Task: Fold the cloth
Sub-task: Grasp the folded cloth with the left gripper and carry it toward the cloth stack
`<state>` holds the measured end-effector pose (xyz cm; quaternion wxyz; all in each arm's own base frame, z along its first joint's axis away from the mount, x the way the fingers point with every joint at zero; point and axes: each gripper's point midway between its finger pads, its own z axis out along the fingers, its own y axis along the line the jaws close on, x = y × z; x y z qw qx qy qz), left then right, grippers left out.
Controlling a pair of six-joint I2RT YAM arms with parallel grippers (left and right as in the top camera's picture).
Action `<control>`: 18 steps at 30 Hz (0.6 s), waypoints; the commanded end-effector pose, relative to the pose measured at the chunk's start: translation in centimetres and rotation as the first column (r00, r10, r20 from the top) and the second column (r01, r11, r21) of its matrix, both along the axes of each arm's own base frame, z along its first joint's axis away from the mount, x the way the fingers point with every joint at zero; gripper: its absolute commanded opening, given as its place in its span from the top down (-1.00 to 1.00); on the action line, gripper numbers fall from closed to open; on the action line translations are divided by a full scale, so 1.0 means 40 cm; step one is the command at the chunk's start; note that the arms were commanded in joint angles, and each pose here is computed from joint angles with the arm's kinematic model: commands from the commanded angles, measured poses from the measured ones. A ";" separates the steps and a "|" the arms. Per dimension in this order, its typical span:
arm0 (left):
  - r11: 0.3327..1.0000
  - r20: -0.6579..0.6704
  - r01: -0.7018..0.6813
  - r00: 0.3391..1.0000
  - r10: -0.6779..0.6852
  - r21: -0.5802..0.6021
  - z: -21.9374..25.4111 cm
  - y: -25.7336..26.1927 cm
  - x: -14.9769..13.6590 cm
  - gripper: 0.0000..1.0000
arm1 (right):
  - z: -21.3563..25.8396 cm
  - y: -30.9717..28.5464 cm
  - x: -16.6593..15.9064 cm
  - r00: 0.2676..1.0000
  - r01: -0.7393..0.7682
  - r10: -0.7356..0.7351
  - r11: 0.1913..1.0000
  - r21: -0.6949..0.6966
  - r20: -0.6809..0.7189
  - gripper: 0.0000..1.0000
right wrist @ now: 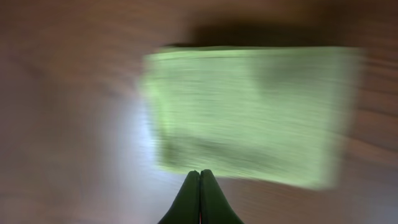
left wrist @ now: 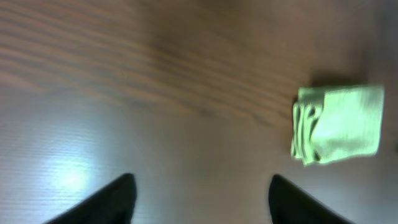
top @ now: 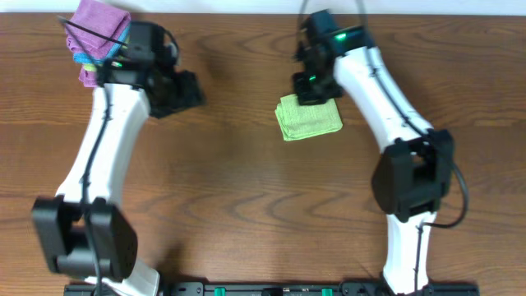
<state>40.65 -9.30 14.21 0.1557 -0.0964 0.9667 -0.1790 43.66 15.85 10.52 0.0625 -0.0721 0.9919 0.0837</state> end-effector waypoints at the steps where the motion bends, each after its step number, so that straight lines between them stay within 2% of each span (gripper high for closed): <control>1: 0.976 -0.022 0.135 0.990 -0.141 -0.173 -0.068 -0.140 -0.020 -0.88 | 0.008 -0.139 0.029 0.993 0.113 -0.110 0.989 -0.100 0.034 0.97; 2: 0.970 -0.016 0.153 0.987 -0.159 -0.189 -0.087 -0.170 -0.014 -0.94 | -0.003 -0.168 0.031 0.989 0.151 -0.149 0.983 -0.100 0.025 0.97; 4: 0.964 -0.014 0.172 0.984 -0.178 -0.205 -0.123 -0.227 -0.002 -0.91 | -0.030 -0.216 0.034 0.976 0.216 -0.216 0.972 -0.089 0.006 0.97; 10: 0.943 -0.027 0.140 0.987 -0.156 -0.302 -0.219 -0.382 0.034 -0.91 | -0.108 -0.264 0.044 0.960 0.278 -0.278 0.961 -0.001 -0.019 0.97; 18: 0.933 -0.109 0.092 0.984 -0.138 -0.348 -0.304 -0.447 0.017 -0.91 | -0.167 -0.263 0.075 0.957 0.288 -0.289 0.957 0.021 0.033 0.97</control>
